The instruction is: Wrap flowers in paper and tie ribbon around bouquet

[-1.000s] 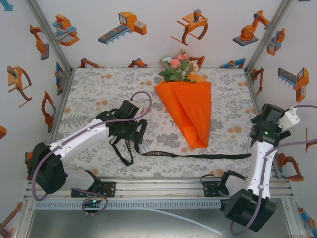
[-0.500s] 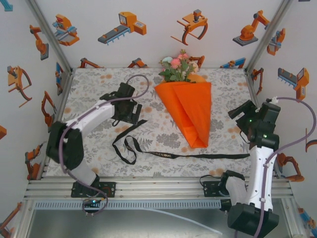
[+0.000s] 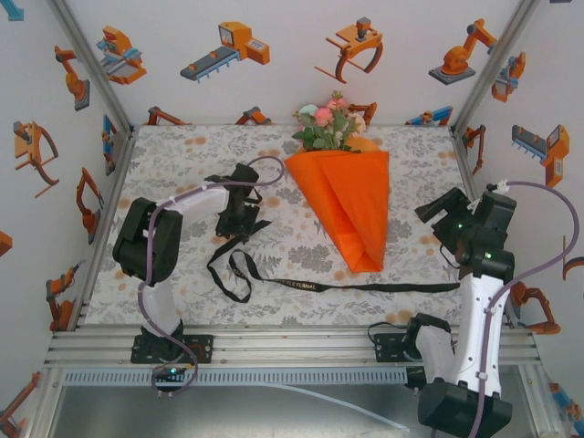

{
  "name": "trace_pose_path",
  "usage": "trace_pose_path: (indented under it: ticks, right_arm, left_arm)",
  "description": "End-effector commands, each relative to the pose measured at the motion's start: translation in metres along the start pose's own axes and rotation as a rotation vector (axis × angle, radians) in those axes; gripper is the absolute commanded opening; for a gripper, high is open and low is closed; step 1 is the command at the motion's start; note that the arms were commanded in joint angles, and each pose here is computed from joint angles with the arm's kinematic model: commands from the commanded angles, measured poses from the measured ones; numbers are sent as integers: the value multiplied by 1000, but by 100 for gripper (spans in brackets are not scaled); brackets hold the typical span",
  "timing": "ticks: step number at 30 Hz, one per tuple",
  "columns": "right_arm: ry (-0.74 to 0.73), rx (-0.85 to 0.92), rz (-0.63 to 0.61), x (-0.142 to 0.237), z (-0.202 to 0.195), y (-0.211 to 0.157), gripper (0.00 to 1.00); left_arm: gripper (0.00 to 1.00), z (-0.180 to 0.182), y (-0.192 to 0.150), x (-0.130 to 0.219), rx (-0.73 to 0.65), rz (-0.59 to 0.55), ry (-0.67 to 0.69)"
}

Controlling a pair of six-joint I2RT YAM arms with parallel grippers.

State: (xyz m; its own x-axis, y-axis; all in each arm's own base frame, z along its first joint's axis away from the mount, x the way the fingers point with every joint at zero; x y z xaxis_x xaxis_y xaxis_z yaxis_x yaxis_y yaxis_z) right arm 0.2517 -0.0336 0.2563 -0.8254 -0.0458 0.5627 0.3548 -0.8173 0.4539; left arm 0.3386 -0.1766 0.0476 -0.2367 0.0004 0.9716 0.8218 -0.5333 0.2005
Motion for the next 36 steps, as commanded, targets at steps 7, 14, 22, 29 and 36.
trace_pose_path:
  ticks: [7,14,22,29,36]
  right_arm:
    - [57,8,-25,15,18,6,70]
    - [59,10,-51,19,20,10,70]
    - [-200,-116,-173,18,-27,22,72]
    - [-567,-321,-86,-18,-110,-12,77]
    - [-766,-414,31,-48,-169,-57,74]
  left_arm:
    - [0,26,-14,-7,58,73,94]
    - [0,153,-13,111,385,-174,549]
    - [48,274,-117,160,915,-222,706]
    - [82,255,-114,202,945,-419,600]
    - [90,170,-64,234,770,-677,168]
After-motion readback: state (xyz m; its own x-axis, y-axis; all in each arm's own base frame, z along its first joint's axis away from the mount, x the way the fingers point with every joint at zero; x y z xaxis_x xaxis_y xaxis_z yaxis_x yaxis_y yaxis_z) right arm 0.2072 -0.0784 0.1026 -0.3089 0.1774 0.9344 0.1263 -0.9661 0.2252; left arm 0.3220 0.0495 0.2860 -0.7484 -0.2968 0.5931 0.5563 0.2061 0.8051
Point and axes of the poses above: each hand's point on the last joint's axis, 136 mm out from that joint toward the fingers, its own x axis back along the fingers, its own z axis along the line the jaws close on, y = z × x, the point moved 2 cm from there along x, back along the fingers, and after that the axes turned 11 degrees about -x, right-handed, at the moved point
